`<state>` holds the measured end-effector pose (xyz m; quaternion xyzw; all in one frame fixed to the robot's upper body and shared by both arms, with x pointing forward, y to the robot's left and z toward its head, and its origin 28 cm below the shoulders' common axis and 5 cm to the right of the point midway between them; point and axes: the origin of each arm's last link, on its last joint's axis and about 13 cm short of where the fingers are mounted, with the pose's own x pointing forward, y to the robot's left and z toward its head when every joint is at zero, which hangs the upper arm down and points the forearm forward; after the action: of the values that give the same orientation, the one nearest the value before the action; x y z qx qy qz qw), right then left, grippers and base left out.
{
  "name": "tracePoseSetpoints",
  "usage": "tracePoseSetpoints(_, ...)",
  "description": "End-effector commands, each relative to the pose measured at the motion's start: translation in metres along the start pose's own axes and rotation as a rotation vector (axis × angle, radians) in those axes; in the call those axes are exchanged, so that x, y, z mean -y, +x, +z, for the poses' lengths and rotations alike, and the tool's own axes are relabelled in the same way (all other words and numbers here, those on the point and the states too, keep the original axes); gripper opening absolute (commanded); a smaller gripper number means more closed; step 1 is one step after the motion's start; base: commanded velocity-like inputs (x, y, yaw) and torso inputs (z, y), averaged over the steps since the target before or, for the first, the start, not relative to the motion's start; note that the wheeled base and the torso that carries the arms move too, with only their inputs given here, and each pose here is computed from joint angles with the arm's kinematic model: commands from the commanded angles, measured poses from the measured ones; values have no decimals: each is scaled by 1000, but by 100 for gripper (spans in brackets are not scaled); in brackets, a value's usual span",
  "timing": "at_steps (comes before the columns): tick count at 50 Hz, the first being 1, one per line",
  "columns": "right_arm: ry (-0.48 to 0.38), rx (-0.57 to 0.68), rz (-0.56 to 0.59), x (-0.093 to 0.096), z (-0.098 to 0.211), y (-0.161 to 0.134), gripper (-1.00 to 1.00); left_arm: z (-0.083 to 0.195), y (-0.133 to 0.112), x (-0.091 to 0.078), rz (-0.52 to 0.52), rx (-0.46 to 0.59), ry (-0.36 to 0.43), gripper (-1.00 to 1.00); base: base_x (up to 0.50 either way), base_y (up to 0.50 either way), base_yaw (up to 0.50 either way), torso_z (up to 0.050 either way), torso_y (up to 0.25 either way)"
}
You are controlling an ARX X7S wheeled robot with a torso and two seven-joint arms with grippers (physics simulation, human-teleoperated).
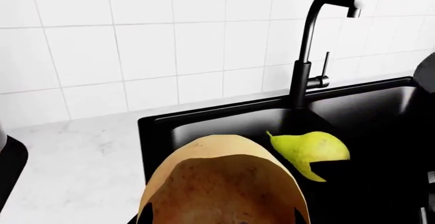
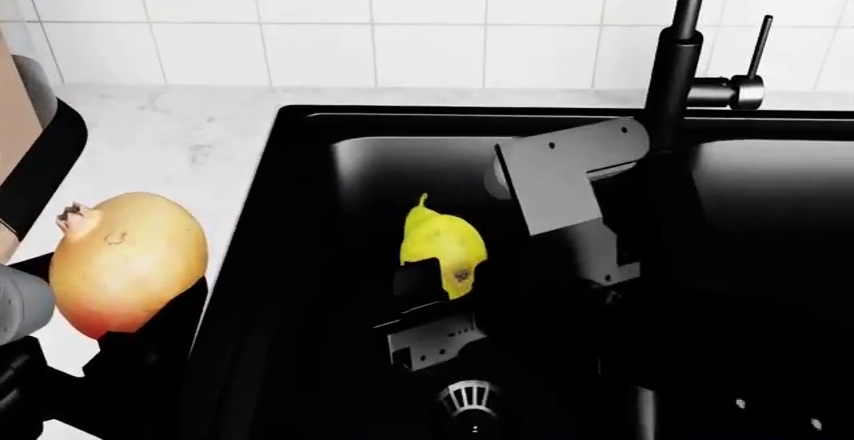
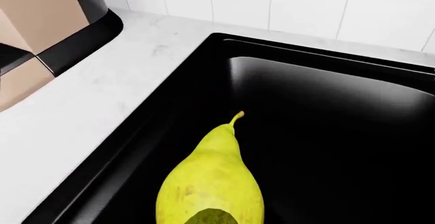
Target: There is a mixed pile of frozen fruits and vegetables on the counter. Locate all the frozen vegetables and place the items in a bowl on the counter. Take all the frozen fruits and defrost them in a running sink.
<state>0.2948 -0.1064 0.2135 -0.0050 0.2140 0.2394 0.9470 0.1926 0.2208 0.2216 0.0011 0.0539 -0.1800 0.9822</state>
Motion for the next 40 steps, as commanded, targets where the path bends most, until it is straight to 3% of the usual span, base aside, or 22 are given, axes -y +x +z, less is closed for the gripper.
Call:
tracePoseSetpoints(1,-21,-60,28,-2,-4,25,-100,3,-1,1,4,15,-16,-100,0,0,0,0,0)
tracePoseSetpoints(11,-9,-88,41,-2,-17,48,-100,-3,13,13,1,14,-9,-100,0,0,0,0,1)
tracePoseSetpoints(13,-36,-107,27,-1,-23,52,-100,-5,15,13,3,14,-12,-100,0,0,0,0,0)
tracePoseSetpoints(15,-26,-112,28,0,-26,56,-100,-3,10,7,10,17,-21,-100,0,0,0,0,0)
tracePoseSetpoints(24,6,-141,4,11,-31,77,-100,-13,17,8,11,20,-15,-100,0,0,0,0,0)
tracePoseSetpoints(27,6,-158,4,12,-33,84,-100,2,-3,-1,9,22,-14,-100,0,0,0,3,3)
tracePoseSetpoints(40,9,-223,10,15,-45,112,-100,9,-11,-4,11,31,-9,-100,0,0,0,0,0)
